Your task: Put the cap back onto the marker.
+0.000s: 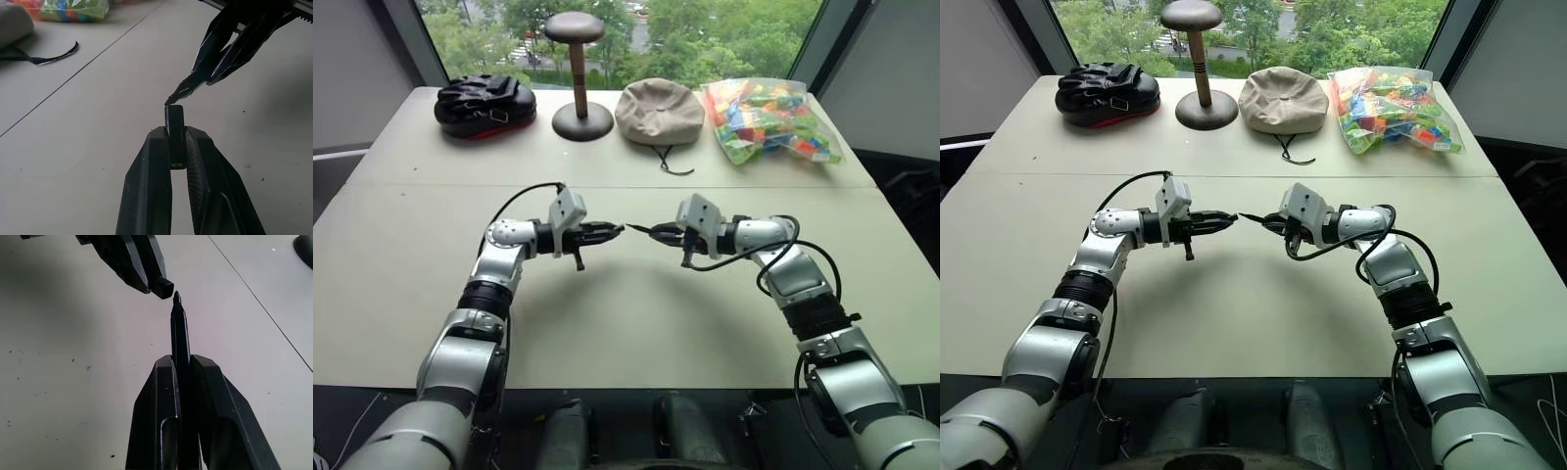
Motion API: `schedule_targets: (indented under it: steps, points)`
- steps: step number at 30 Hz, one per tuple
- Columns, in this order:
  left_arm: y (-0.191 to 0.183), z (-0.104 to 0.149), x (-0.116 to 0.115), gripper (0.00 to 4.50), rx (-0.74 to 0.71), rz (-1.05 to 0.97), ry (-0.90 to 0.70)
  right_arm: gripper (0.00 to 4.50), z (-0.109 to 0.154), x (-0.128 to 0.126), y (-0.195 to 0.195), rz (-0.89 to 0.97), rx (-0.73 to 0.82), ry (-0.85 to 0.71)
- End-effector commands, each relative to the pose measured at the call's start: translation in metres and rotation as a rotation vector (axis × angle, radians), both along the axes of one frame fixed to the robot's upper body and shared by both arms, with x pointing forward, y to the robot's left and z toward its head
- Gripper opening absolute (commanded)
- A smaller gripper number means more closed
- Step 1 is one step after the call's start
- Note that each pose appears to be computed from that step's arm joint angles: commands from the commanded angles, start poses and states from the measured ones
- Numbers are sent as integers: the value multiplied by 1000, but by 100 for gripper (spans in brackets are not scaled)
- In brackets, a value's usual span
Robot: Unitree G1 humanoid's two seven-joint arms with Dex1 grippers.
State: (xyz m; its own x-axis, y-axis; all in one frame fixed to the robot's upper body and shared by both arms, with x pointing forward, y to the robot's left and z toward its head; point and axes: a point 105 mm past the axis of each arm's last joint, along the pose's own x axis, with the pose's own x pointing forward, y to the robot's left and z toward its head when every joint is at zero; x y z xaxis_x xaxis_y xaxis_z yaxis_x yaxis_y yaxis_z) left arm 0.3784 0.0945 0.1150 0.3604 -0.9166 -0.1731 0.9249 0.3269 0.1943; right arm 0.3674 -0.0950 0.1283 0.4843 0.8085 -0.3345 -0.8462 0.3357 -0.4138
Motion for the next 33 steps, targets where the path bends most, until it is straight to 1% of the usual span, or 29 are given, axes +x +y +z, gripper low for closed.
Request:
schedule_targets:
  steps: [1,8,11,14,17,21,26,33]
  points:
    - [-10,10,2,3,18,-42,-48,0,15,-2,7,48,0,-61]
    - [-15,18,7,3,31,-61,-71,0,14,-1,5,53,-16,-63]
    - [-11,20,9,3,34,-52,-76,0,13,1,2,36,-16,-64]
    - [-2,20,6,3,45,-58,-80,0,13,3,-3,17,-20,-79]
    - [3,18,1,3,74,-87,-92,0,15,5,-6,19,-43,-110]
    - [12,16,-8,3,187,-155,-162,0,14,6,-12,53,-131,-161]
    - [16,17,-10,3,280,-197,-242,0,16,11,-17,73,-189,-197]
    - [9,18,-2,3,285,-162,-310,0,17,6,-12,135,-234,-244]
